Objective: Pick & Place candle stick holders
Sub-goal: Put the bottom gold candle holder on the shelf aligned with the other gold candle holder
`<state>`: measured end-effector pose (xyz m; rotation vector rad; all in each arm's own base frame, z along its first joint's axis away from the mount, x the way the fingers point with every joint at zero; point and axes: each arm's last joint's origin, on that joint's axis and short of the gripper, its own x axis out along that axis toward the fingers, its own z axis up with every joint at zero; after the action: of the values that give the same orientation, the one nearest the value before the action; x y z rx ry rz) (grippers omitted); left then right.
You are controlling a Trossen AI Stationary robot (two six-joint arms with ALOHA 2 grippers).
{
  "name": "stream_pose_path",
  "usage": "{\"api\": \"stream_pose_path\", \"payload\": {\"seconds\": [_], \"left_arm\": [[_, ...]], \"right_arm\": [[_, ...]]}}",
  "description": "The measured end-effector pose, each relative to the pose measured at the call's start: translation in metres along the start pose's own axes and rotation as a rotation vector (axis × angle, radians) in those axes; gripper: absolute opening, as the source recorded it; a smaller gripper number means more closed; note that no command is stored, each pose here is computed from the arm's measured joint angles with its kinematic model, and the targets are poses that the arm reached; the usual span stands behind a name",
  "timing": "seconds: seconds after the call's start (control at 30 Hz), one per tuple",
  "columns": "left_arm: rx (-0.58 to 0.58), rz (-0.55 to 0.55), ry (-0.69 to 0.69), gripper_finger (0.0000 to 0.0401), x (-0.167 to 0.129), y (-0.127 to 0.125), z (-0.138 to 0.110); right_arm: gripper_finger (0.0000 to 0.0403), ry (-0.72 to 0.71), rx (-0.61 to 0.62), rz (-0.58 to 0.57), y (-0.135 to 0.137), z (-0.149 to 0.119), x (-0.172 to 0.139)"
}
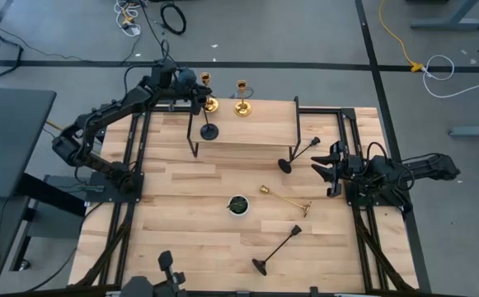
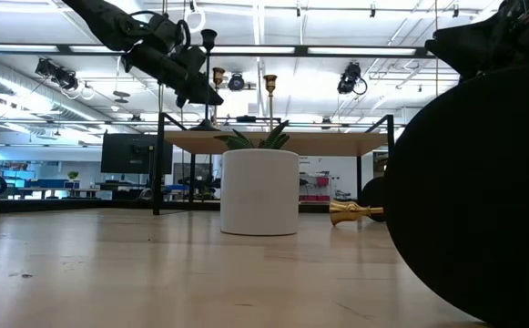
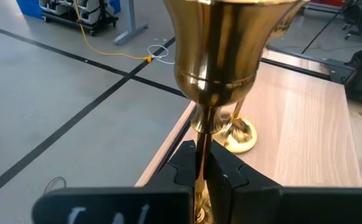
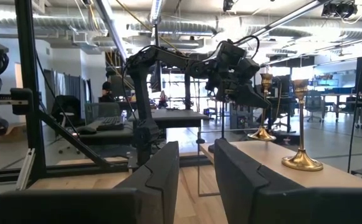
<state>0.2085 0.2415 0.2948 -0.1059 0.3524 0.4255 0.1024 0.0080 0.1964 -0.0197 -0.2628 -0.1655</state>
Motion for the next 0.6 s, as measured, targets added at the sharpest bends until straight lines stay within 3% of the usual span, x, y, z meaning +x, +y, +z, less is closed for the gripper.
{"api": "stream_pose_path", "payload": {"seconds": [0.6], "left_arm": [[-0.016,-0.007,0.022,0.0015,0.012,0.004,-0.008]], "right_arm": [[0.0103,0.0,0.0,0.0,0.0,0.0,0.0]]}}
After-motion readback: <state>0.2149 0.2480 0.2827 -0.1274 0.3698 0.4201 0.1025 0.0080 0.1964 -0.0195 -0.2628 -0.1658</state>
